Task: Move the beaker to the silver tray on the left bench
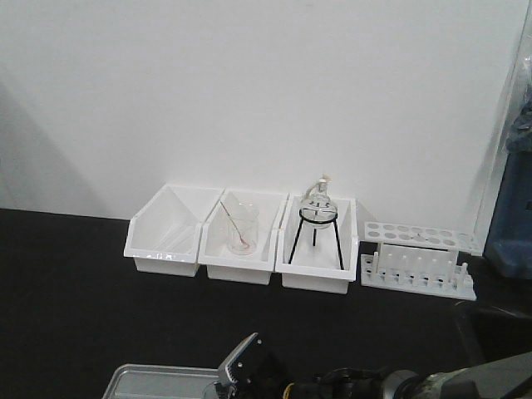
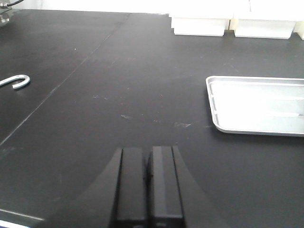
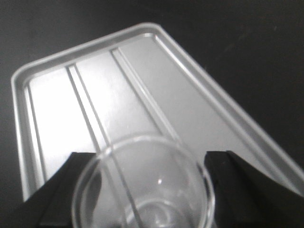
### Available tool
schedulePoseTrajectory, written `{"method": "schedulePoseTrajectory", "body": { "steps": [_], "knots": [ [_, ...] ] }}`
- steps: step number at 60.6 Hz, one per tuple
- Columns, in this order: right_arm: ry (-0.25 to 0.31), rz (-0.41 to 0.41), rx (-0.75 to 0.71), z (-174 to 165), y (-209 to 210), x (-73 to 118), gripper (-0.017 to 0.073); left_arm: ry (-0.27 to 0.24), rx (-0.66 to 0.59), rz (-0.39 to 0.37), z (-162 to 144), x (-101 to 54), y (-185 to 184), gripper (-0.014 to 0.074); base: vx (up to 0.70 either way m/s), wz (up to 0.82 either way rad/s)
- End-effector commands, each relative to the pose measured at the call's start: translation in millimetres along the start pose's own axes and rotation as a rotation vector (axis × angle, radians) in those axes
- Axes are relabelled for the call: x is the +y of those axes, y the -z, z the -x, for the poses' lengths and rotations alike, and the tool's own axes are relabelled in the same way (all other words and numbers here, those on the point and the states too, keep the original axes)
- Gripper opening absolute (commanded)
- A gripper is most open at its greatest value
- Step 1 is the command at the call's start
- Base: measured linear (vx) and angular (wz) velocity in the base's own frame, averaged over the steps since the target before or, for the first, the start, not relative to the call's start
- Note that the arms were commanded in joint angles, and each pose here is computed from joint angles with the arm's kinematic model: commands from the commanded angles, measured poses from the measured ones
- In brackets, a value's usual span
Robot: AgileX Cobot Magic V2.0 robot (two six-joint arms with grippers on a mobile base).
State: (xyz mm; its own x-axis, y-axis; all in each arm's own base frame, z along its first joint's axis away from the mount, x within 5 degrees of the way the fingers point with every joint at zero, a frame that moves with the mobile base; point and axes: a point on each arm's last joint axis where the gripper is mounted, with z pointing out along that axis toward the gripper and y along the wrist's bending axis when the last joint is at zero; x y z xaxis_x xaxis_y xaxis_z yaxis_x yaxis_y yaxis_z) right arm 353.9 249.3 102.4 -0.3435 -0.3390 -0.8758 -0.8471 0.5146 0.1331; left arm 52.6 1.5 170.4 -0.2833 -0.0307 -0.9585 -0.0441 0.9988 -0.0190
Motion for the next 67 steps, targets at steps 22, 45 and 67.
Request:
{"method": "schedulePoseTrajectory", "body": {
  "steps": [22,45,67],
  "knots": [
    [0.076,-0.007,-0.257,97,55,16.9,0.0595,0.008,-0.068,0.0,2,0.1,-1,0.0001,0.0,0.0],
    [0.22,0.003,-0.316,159,181,82.1,0.0491,0.008,-0.068,0.0,2,0.1,-1,0.0001,0.0,0.0],
    [0.296,-0.006,-0.434,144,274,138.9,0.0382,0.008,-0.068,0.0,2,0.1,-1,0.0001,0.0,0.0]
  ]
}}
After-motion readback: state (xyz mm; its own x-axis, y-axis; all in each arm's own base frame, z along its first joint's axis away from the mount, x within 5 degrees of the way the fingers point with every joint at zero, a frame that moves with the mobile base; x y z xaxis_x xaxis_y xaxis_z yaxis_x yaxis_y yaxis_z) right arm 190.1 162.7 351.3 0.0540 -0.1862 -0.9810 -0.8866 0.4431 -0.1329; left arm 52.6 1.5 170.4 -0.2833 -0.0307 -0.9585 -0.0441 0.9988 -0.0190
